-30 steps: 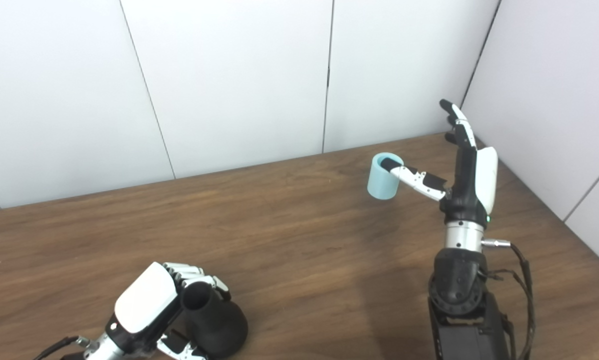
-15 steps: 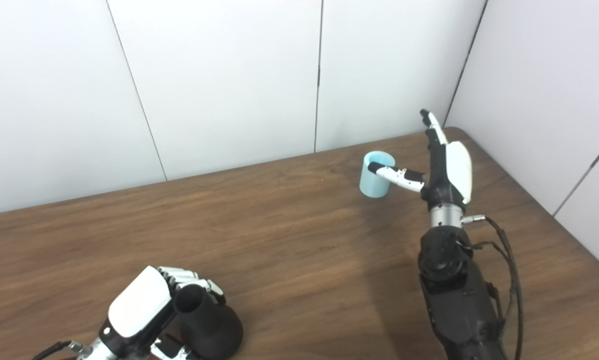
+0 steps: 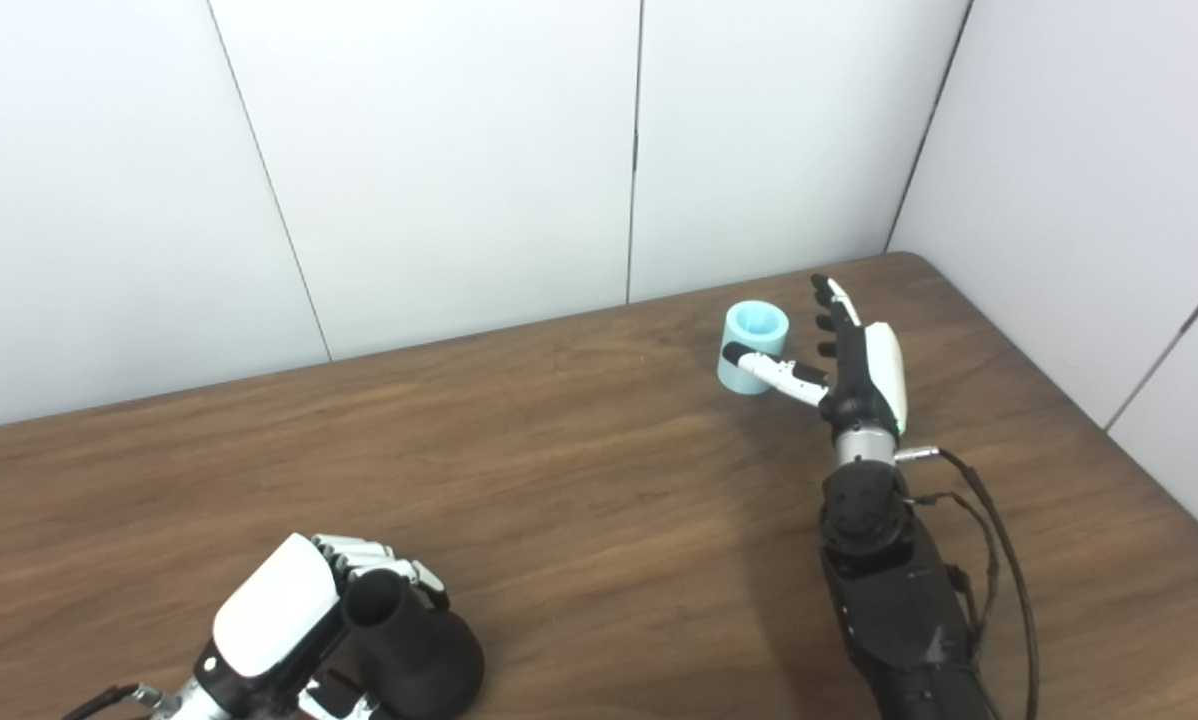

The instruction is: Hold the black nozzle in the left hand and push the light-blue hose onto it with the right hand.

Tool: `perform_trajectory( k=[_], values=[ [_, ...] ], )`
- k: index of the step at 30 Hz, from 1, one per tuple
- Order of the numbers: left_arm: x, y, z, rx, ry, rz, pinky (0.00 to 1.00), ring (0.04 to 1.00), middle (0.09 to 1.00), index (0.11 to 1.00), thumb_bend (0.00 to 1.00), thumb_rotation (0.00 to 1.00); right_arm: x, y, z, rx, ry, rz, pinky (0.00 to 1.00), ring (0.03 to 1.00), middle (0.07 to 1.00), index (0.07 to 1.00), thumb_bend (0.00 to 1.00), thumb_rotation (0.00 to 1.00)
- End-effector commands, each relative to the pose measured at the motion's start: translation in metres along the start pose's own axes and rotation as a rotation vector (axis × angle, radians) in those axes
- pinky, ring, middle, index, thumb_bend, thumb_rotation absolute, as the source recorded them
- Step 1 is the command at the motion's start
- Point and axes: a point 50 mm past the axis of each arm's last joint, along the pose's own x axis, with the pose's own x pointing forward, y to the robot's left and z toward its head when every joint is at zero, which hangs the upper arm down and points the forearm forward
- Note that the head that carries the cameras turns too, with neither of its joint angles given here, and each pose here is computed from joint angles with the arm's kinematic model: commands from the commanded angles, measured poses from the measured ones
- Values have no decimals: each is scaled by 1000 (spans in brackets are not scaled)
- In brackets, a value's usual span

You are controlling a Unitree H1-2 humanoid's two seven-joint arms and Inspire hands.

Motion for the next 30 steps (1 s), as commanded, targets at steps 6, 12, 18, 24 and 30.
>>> perform_trajectory(
  k=[6, 12, 18, 24, 30],
  values=[
    [-51, -46, 21, -124, 87, -77, 325, 431, 499, 494, 503, 0, 14, 1, 10, 82, -52, -8, 794, 867, 894, 902, 1000, 430],
    [-52, -46, 21, -130, 89, -78, 330, 436, 496, 494, 503, 0, 9, 9, 3, -21, -66, 26, 759, 849, 901, 908, 1000, 444],
    [-53, -45, 21, -132, 93, -76, 326, 431, 500, 495, 503, 0, 8, 15, 5, -34, -63, 31, 751, 837, 881, 889, 985, 414],
    [-54, -44, 22, -131, 93, -82, 330, 436, 497, 491, 503, 0, 11, 17, 5, -2, -29, 27, 737, 829, 873, 884, 962, 396],
    [-55, -43, 22, -130, 97, -82, 333, 437, 498, 489, 504, 0, 16, 22, 0, 145, 28, 36, 746, 825, 854, 874, 960, 364]
  ],
)
